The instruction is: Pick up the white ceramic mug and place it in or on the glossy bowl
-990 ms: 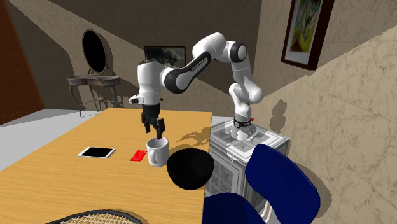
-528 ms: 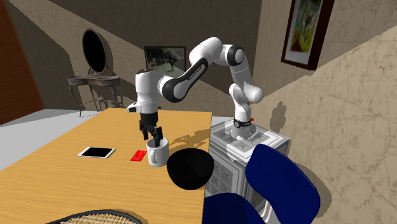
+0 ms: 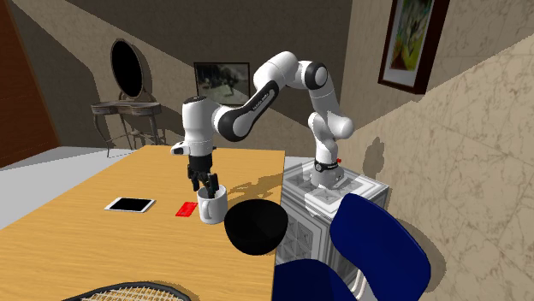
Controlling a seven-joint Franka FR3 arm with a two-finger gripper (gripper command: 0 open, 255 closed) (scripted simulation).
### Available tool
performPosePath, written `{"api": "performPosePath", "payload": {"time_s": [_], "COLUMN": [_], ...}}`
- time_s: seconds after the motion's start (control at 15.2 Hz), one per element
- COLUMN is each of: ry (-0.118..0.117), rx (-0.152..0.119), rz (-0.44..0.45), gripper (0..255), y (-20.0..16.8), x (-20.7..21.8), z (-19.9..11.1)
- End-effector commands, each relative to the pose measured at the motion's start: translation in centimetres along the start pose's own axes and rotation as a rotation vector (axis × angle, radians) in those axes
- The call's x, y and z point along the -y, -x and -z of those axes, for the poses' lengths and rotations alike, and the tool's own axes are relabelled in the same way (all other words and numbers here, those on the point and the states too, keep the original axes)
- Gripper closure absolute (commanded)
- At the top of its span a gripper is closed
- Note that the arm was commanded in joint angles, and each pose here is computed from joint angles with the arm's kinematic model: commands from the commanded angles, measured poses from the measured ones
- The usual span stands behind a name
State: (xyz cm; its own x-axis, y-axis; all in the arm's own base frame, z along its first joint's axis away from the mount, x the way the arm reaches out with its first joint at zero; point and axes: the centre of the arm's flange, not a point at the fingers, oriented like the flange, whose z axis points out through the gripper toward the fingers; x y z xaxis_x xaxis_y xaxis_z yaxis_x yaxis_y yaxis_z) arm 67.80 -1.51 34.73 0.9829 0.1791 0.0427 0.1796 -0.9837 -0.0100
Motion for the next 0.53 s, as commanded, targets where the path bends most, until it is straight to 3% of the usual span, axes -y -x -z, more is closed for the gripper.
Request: {"api": "performPosePath", "payload": {"time_s": [0.0, 0.07, 0.46], "ry": [0.0, 0.0, 0.0], "rx": [0.0, 0.0, 0.0], "rz": [0.0, 0.0, 0.0], "gripper": [0, 255, 255], "y": [0.0, 0.0, 0.0], "x": [0.0, 0.0, 0.0], "z": [0.0, 0.0, 0.0]}}
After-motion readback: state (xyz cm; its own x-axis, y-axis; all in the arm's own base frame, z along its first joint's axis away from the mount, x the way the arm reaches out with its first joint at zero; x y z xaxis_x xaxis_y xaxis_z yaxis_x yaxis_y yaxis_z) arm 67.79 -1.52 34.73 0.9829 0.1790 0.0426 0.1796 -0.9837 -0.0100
